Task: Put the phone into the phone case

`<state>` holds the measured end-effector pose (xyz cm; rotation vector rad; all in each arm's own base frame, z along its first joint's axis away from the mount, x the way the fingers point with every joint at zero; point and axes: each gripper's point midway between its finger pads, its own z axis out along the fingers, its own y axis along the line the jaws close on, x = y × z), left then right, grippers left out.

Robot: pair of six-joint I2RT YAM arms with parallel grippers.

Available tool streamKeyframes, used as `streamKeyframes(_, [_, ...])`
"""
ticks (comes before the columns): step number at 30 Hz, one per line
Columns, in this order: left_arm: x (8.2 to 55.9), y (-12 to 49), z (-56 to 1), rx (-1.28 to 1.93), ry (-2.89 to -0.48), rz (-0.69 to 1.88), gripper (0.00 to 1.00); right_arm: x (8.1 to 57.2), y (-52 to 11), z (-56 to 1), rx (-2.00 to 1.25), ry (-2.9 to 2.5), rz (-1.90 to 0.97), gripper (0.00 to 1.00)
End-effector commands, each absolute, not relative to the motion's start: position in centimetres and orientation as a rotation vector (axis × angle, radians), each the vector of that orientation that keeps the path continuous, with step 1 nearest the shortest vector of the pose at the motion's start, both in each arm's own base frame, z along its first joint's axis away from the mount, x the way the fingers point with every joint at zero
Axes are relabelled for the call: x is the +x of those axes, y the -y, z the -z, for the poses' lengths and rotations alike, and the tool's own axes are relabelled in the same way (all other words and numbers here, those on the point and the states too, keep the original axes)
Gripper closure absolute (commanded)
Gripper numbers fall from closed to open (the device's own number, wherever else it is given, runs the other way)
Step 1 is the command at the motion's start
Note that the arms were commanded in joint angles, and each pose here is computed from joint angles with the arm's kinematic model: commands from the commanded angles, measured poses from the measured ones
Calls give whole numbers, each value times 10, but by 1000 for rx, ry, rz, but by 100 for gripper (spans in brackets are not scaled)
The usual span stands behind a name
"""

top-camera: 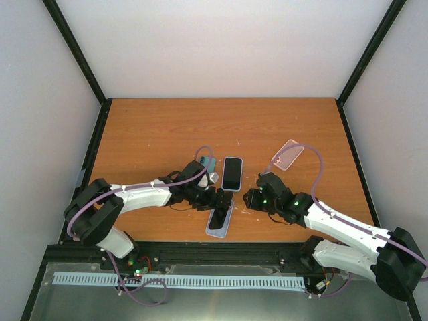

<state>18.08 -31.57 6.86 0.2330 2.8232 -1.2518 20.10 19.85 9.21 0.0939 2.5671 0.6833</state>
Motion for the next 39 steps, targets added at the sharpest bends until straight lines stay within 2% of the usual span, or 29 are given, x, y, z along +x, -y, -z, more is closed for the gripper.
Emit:
streamKeyframes(1, [191,334,-81,237,-2739,1338,53,201,-200,-88,115,-2575,-701,57])
streamKeyframes(10, [196,323,-58,171,-2804,1198,50,186,-221,-93,138,-2579,-945,58])
streamKeyframes(18, [191,323,-46,179,-2832,1192,48,170,-244,-91,78,-2576,-1178,60])
streamKeyframes(21, [192,322,-44,186,-2836,1174,47,157,-254,-84,41,-2604,-1278,65])
streamKeyframes(23, [191,322,-44,189,-2838,1175,47,150,-262,-82,13,-2609,-1311,68])
streamKeyframes(32, [190,321,-44,183,-2832,1182,47,140,-286,-83,55,-2586,-1382,70])
streamKeyframes(34, [190,321,-44,184,-2835,1181,47,141,-285,-77,74,-2611,-1351,72])
streamKeyframes(39, [189,322,-46,178,-2831,1189,47,142,-280,-70,101,-2630,-1297,88])
